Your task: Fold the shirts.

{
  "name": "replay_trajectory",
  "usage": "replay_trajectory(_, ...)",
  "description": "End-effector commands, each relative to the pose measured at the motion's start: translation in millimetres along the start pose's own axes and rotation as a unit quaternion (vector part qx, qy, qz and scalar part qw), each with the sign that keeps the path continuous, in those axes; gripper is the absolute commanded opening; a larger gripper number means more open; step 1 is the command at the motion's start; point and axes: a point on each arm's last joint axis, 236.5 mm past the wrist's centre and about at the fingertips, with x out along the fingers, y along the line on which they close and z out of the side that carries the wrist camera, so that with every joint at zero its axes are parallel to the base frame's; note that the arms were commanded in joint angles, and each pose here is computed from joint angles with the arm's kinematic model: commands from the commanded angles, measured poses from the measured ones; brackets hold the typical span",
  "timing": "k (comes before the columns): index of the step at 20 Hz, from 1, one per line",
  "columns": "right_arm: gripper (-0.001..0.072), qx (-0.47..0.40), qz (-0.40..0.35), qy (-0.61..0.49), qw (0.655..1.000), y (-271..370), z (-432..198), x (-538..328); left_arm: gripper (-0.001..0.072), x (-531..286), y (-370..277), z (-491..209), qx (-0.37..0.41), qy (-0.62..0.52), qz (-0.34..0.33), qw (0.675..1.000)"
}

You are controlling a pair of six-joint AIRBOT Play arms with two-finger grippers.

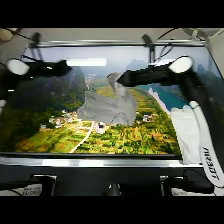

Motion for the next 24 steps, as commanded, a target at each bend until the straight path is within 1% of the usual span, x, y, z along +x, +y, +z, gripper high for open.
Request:
replay_trajectory(1,0.0018,0.045,0.014,-0.004,0.999,-4,-23,93,0.0019,-109,51,49,0.008,-0.077,0.079,0.994)
replay_trajectory(4,0.0024,0.117,0.042,0.025,0.992,-6,-63,153,0.0019,-141,40,51,0.031,-0.091,0.082,0.992)
replay_trajectory(5,0.0177,0.129,0.039,0.027,0.991,-9,-74,169,0.0019,-143,33,50,0.037,-0.091,0.078,0.992)
replay_trajectory(6,0.0642,0.133,0.030,0.022,0.990,-13,-78,179,0.0019,-142,28,49,0.044,-0.088,0.074,0.992)
replay_trajectory(7,0.0684,0.126,0.025,0.018,0.992,-14,-79,183,0.0019,-139,23,47,0.052,-0.085,0.069,0.993)
replay_trajectory(8,0.0696,0.118,0.026,0.017,0.993,-14,-76,179,0.0019,-136,20,43,0.055,-0.080,0.066,0.993)
replay_trajectory(10,0.0695,0.083,0.029,0.030,0.996,-19,-67,154,0.0019,-132,22,36,0.065,-0.067,0.067,0.993)
replay_trajectory(12,0.0696,0.042,0.005,0.068,0.997,-43,-63,104,0.0020,-130,28,32,0.062,-0.060,0.070,0.994)
replay_trajectory(13,0.0697,0.031,-0.025,0.096,0.995,-66,-65,71,0.0020,-129,29,30,0.069,-0.057,0.072,0.993)
replay_trajectory(15,0.0696,0.031,-0.119,0.175,0.977,-127,-88,-10,0.0020,-127,31,28,0.069,-0.054,0.072,0.994)
replay_trajectory(16,0.0695,0.049,-0.178,0.221,0.958,-162,-107,-53,0.0020,-126,32,27,0.068,-0.052,0.072,0.994)
replay_trajectory(17,0.0685,0.079,-0.219,0.261,0.937,-188,-128,-87,0.0020,-125,32,25,0.067,-0.050,0.072,0.994)
replay_trajectory(18,0.0668,0.115,-0.240,0.279,0.923,-204,-146,-107,0.0020,-123,32,22,0.066,-0.047,0.071,0.994)
replay_trajectory(20,0.0611,0.172,-0.223,0.269,0.921,-215,-170,-101,0.0020,-119,32,18,0.066,-0.040,0.069,0.995)
replay_trajectory(22,0.0611,0.209,-0.184,0.249,0.928,-213,-184,-70,0.0021,-117,31,16,0.066,-0.038,0.068,0.995)
replay_trajectory(24,0.0610,0.225,-0.132,0.218,0.940,-205,-181,-33,0.0020,-117,31,16,0.066,-0.038,0.068,0.995)
